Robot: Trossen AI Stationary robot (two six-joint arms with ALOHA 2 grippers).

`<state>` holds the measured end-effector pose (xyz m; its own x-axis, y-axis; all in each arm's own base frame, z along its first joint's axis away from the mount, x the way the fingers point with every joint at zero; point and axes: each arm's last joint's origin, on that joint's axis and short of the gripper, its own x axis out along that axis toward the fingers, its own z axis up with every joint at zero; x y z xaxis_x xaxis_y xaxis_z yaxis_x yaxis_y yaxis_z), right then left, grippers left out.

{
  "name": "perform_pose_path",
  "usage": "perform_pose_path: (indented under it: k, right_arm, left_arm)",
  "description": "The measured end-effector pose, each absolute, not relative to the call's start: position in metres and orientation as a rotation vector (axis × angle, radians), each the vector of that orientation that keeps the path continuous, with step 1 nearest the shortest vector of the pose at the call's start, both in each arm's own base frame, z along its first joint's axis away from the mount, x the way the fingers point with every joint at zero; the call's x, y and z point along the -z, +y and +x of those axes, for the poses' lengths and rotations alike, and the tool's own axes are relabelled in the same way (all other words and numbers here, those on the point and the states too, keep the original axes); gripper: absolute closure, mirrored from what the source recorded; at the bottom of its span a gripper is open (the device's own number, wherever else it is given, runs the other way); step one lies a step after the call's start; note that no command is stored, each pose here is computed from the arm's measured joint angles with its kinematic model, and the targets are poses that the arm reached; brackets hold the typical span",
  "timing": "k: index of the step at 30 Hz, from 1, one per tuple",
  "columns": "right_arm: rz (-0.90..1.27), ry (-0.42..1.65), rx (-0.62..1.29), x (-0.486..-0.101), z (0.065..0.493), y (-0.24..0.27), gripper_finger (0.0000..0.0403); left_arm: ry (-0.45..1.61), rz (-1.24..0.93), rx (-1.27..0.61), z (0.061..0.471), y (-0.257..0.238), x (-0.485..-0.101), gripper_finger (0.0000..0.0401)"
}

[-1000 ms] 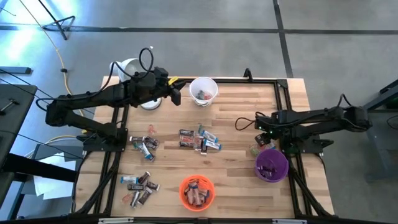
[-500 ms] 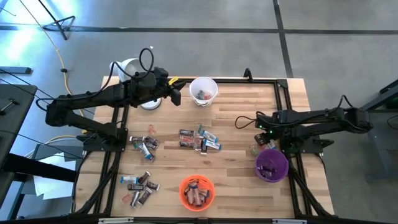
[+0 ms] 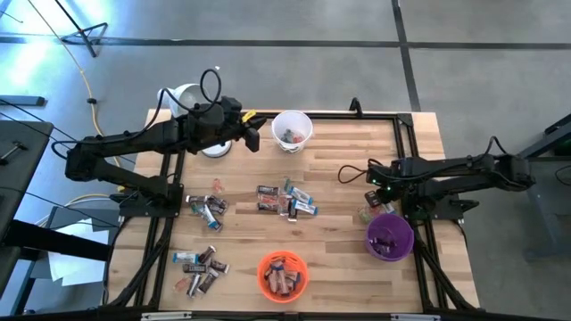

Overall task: Organize candy in baskets
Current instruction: Put the white chocolate bar into the orange bucket

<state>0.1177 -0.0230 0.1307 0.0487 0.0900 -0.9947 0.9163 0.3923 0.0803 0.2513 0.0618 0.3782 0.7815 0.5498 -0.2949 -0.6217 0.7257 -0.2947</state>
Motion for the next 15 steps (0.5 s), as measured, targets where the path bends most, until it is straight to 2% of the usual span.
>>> perform_pose_path:
  k: [5,15]
  right_arm:
    - [1.001,1.369,0.821,-0.142,0.122,-0.024,0.0388]
    - [1.018,1.247,0.76,-0.197,0.144,-0.027,0.0395]
  left_arm:
    - [0.2,-0.392,-0.652,0.251,0.062,-0.378,0.0346]
    - [0.21,-0.363,-0.648,0.251,0.062,-0.378,0.0346]
